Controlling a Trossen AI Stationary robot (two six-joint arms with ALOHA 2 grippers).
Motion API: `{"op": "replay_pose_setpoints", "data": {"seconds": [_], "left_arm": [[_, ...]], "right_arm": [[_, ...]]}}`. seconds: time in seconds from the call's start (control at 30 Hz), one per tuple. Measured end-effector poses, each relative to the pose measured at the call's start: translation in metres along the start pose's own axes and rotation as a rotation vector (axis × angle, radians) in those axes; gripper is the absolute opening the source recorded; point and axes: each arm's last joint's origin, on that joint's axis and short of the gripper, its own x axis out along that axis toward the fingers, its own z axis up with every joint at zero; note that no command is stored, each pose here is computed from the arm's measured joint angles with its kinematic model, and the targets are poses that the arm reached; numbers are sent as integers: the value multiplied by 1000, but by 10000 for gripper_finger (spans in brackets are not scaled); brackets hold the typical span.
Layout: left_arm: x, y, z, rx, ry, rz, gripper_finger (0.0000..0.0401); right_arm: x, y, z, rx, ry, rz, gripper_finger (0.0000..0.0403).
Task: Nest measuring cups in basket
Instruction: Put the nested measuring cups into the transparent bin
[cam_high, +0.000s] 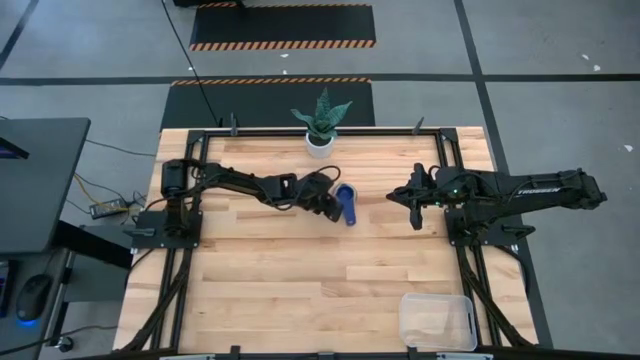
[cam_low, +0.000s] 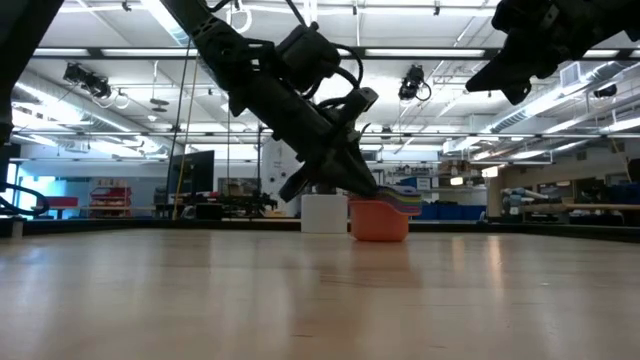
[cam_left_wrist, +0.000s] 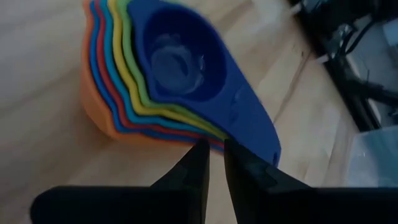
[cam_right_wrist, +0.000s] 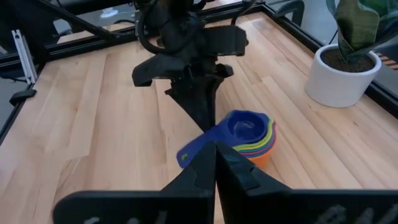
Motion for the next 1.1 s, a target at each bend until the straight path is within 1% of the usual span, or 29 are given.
{"op": "replay_pose_setpoints", "data": {"seconds": [0.1, 0.2, 0.27, 0.37, 0.43, 0.5, 0.7, 0.83, 0.97, 1.1], "left_arm": [[0, -1, 2, 5, -38, -2, 54], [0, -2, 3, 6, -41, -6, 54], [0, -2, 2, 8, -20, -24, 54], [-1, -4, 1, 9, 41, -82, 54], [-5, -7, 4, 38, 53, -117, 54], [-12, -11, 10, 103, 27, -134, 54], [-51, -27, 33, 292, -77, -169, 54], [-83, -32, 41, 374, -67, -133, 54], [-117, -36, 45, 460, -78, -62, 54], [-145, -39, 45, 532, -81, -41, 39]], "right_arm": [[0, 0, 0, 0, -2, 1, 12], [0, 0, 0, 0, -3, 1, 12], [0, 0, 0, 0, -3, 1, 12], [0, 0, 0, 0, -3, 1, 12], [0, 0, 0, 0, -4, 1, 12], [0, 0, 0, 0, -3, 1, 12], [0, 0, 0, 1, -5, 1, 12], [0, 0, 2, 2, -18, 4, 12], [0, 1, 3, 5, -36, 8, 12], [0, 1, 4, 5, -41, 9, 12]]}}
